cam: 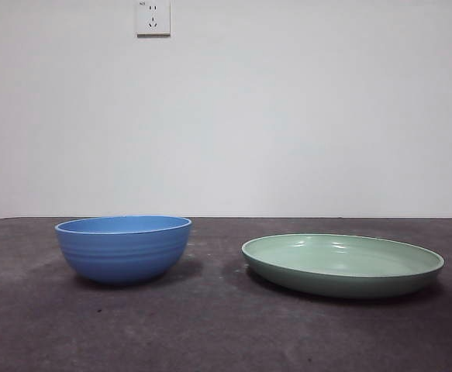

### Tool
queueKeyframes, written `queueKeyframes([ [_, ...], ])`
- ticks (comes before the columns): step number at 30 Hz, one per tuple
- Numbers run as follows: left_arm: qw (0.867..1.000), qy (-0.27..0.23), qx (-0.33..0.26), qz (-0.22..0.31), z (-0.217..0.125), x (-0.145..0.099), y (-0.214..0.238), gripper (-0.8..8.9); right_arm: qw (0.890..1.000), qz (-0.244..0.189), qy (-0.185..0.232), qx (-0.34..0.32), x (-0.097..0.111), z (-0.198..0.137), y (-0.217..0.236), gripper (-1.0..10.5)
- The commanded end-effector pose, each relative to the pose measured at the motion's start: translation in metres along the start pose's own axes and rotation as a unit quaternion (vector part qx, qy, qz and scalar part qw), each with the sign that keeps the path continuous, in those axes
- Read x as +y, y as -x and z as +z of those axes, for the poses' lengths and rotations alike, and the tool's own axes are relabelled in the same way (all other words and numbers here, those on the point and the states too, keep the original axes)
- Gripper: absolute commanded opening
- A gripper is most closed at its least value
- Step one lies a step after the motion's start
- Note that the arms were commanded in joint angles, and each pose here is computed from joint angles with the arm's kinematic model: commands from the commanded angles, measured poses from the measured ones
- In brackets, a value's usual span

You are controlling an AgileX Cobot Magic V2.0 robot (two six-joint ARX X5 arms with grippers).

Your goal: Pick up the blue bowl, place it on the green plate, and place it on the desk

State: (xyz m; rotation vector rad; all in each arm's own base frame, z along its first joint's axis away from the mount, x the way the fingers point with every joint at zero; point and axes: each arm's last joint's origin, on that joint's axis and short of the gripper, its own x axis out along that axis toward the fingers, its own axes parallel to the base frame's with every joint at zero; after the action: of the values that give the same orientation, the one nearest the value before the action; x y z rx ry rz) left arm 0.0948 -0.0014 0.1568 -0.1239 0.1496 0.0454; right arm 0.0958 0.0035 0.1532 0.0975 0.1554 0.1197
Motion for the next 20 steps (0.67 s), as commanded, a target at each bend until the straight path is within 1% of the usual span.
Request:
queueKeyframes([
  [1,0.998,0.055,0.012,0.003,-0.007,0.001,-0.002,0.1,1.0,0.001,-0.014,-0.007,0.0,0.0,0.0,0.1],
  [3,0.997,0.073,0.012,0.003,-0.007,0.001,-0.002,0.1,0.999,0.001,-0.04,-0.006,0.0,0.0,0.0,0.1],
  [5,0.997,0.076,0.012,0.003,-0.007,0.001,-0.002,0.1,0.997,0.012,-0.07,0.002,0.001,-0.001,0.0,0.1],
  [8,0.996,0.086,0.012,0.003,-0.007,0.001,-0.002,0.1,0.997,0.03,-0.072,0.004,0.002,-0.001,0.0,0.1],
  [12,0.996,0.087,0.011,0.003,-0.007,0.001,-0.002,0.1,0.996,0.042,-0.072,0.006,0.002,-0.001,0.0,0.1],
  [13,0.996,0.088,0.011,0.003,-0.006,0.001,-0.002,0.1,0.996,0.042,-0.077,0.006,0.002,-0.001,0.0,0.1],
  [15,0.994,0.105,0.008,0.002,-0.004,0.001,-0.001,0.1,0.994,0.041,-0.104,0.005,0.002,0.001,0.0,0.1],
  [17,0.993,0.12,0.002,0.001,0.0,0.0,0.0,0.1,0.992,0.041,-0.119,-0.001,0.003,0.005,0.002,0.1],
  [20,0.991,0.13,-0.01,-0.004,0.009,-0.001,0.003,0.1,0.992,0.044,-0.119,-0.015,0.004,0.015,0.005,0.1],
])
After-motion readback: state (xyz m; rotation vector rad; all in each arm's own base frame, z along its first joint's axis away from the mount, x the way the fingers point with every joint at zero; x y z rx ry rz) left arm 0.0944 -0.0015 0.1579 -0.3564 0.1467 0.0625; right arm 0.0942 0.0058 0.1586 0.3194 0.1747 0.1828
